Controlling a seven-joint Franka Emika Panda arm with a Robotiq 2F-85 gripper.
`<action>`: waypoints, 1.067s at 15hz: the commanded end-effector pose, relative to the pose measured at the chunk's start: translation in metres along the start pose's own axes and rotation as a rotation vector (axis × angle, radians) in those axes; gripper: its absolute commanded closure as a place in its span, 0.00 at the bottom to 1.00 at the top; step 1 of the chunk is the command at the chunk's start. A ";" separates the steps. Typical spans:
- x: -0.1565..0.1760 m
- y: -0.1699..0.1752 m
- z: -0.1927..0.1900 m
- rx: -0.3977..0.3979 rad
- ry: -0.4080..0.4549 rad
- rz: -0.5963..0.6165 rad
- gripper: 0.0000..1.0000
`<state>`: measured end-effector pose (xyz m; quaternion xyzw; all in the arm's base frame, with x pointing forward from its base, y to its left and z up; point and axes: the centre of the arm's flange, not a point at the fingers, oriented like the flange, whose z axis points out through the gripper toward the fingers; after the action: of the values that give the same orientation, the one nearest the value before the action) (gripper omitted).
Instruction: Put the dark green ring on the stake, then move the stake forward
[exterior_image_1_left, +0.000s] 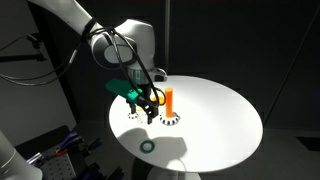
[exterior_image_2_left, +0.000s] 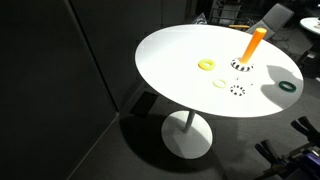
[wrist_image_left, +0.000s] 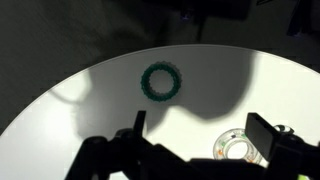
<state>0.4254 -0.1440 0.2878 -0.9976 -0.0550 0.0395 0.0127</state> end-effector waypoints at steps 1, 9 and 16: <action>0.003 0.014 0.027 0.022 0.047 0.000 0.00; 0.003 0.011 0.040 0.017 0.035 0.020 0.00; 0.012 0.017 0.061 -0.011 0.051 0.036 0.00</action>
<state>0.4278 -0.1530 0.2387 -0.9986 -0.0435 0.0223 0.0186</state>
